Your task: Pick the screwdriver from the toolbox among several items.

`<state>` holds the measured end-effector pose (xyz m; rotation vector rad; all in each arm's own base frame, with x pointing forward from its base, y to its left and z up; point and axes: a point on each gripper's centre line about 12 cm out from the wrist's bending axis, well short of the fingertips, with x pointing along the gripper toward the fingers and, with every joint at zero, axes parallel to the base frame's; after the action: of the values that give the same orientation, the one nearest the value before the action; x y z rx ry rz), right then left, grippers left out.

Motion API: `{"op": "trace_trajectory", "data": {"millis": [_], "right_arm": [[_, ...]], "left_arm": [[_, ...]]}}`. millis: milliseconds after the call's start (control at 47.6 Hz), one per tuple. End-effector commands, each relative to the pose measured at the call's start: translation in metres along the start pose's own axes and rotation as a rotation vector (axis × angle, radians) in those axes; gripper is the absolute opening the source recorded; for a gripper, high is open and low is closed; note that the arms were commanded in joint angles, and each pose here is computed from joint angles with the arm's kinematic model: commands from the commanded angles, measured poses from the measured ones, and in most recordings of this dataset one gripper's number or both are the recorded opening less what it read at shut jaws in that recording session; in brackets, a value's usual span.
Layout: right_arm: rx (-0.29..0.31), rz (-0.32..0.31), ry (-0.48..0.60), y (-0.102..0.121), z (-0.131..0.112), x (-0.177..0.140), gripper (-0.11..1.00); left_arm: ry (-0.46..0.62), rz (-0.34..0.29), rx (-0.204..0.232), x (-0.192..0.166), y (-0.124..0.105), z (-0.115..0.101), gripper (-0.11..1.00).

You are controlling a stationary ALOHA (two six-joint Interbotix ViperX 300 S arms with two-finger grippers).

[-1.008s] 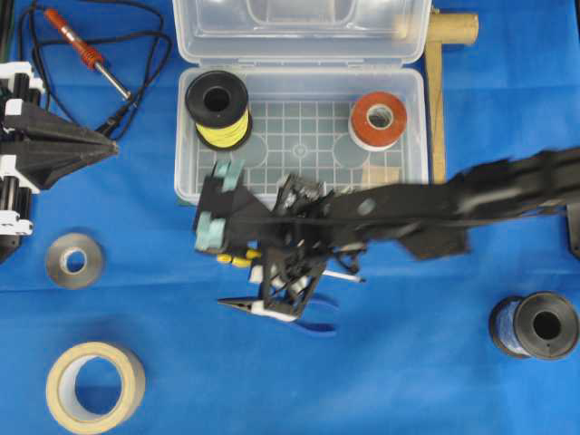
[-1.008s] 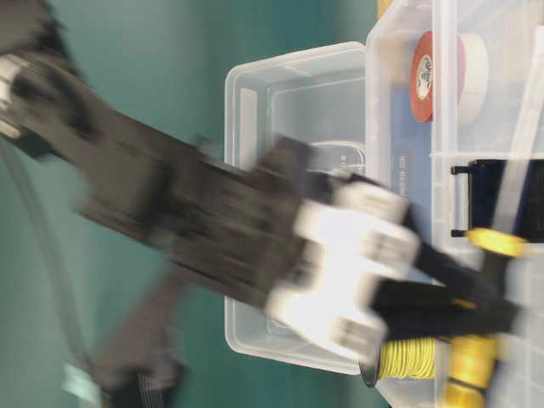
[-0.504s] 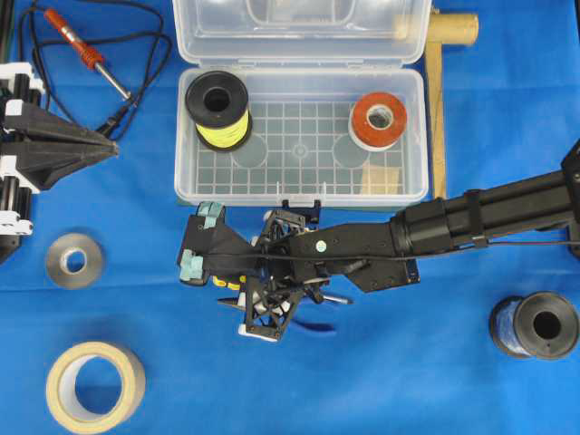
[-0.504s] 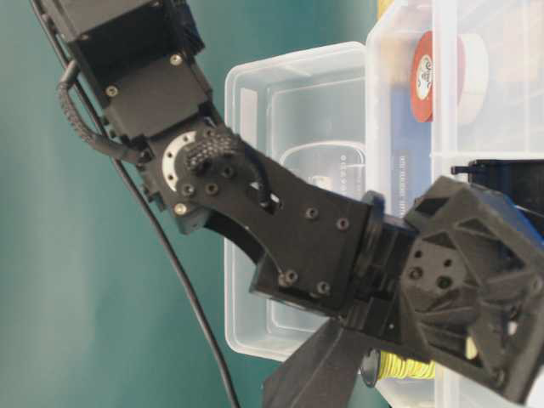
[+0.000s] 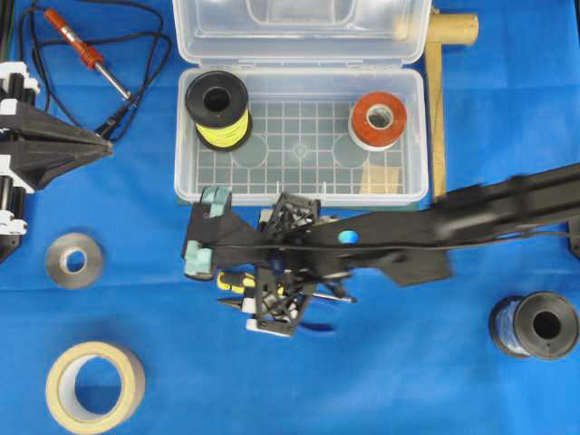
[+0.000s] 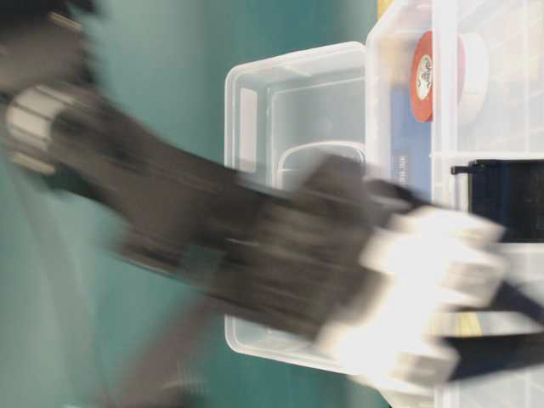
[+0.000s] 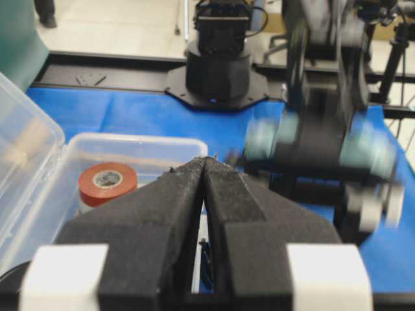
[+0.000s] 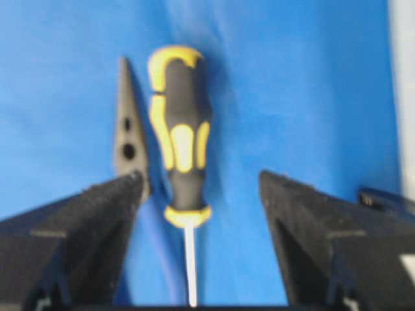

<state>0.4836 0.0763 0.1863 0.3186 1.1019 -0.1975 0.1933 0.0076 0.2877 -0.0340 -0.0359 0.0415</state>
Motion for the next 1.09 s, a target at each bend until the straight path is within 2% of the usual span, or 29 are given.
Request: {"op": "trace_trajectory", "data": {"millis": [0,126,273,420,546,651,819,1071], "right_arm": [[-0.047,0.033,-0.119,0.008,0.01,-0.064,0.71],[-0.096,0.011,-0.184,-0.001,-0.002,-0.11,0.72],[-0.127,-0.012,-0.255,-0.019,-0.034,-0.152,0.72],[-0.103,-0.011,-0.331,-0.045,-0.071,-0.177,0.72],[-0.081,0.025,-0.417,-0.067,-0.106,-0.198,0.72],[-0.084,0.042,-0.47,-0.085,-0.131,-0.207,0.72],[-0.094,0.037,-0.513,-0.116,-0.169,-0.203,0.72],[-0.163,0.089,-0.567,-0.133,-0.203,-0.186,0.72]], "left_arm": [[-0.008,0.002,-0.005,0.0,0.0,0.003,0.0],[-0.012,0.001,-0.012,-0.001,0.0,0.004,0.0],[-0.006,0.001,-0.02,-0.002,0.0,0.004,0.0],[-0.003,0.001,-0.02,-0.002,0.0,0.004,0.0],[-0.006,0.001,-0.022,-0.002,0.0,0.004,0.0],[-0.002,0.0,-0.022,-0.002,0.0,0.003,0.0],[-0.004,-0.008,-0.022,-0.002,-0.002,0.004,0.0],[-0.009,-0.012,-0.022,-0.002,-0.002,0.004,0.0]]}}
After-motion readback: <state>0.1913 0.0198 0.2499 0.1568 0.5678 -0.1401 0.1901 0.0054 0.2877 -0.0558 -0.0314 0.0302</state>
